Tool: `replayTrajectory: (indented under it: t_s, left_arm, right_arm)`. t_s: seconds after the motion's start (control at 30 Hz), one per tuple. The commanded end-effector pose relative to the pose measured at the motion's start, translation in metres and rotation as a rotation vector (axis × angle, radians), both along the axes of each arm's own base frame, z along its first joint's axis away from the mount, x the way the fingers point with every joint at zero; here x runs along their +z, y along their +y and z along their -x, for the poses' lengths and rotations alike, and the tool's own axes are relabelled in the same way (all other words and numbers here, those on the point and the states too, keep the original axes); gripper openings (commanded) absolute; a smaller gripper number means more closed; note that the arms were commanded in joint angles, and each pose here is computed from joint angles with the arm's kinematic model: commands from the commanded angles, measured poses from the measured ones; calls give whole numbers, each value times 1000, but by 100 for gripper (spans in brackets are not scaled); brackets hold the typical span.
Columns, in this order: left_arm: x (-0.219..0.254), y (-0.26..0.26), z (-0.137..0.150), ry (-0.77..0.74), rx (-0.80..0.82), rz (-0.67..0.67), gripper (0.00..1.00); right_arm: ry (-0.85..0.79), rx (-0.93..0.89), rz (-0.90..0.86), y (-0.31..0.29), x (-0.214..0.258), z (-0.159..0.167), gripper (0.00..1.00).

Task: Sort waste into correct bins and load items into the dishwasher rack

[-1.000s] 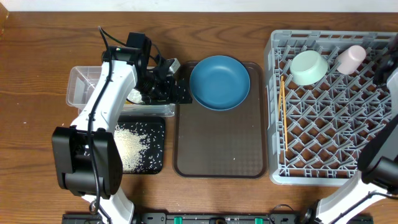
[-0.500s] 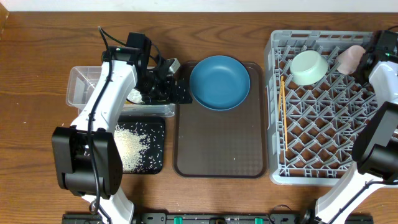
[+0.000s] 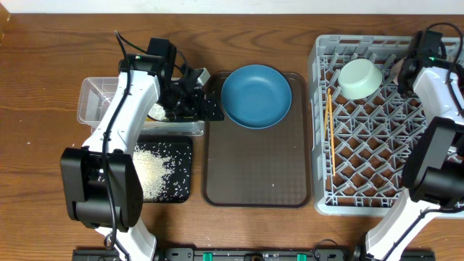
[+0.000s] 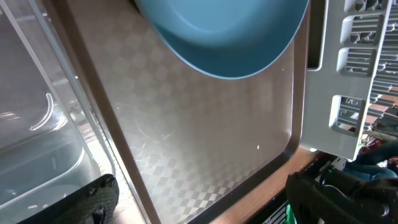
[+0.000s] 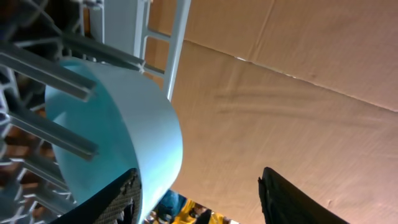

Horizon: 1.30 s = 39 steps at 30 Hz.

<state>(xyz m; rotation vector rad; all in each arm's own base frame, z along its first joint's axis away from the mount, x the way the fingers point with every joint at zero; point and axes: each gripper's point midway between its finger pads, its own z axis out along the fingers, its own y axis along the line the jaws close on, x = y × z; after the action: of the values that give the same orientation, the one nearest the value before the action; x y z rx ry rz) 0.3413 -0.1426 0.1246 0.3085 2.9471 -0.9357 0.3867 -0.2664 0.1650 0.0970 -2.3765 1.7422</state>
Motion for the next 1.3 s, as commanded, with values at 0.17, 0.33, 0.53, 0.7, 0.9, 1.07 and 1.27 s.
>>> replayTrajectory:
  t_s: [0.17, 0.33, 0.53, 0.7, 0.9, 1.07, 1.27]
  left_arm:
    - [6, 5, -5, -42, -6, -30, 90]
    - [6, 5, -5, -42, -6, -30, 89]
    - [6, 5, -5, -42, -6, -30, 89]
    - [6, 5, -5, -42, -6, -30, 90]
    - [6, 5, -5, -42, -6, -30, 89]
    - [6, 6, -4, -40, -6, -35, 89]
    - [4, 11, -4, -36, 0, -54, 89]
  right_arm:
    - [-80, 50, 39, 32, 9, -19, 62]
    - [-177, 91, 39, 58, 21, -29, 62]
    - [-375, 152, -171, 106, 21, -37, 60]
    - [-545, 210, -635, 190, 2, -47, 61]
    - [-559, 244, -1404, 341, -7, -46, 62]
    - [-520, 181, -1549, 398, -12, -34, 61]
    - [-414, 270, -1580, 451, -25, -14, 61]
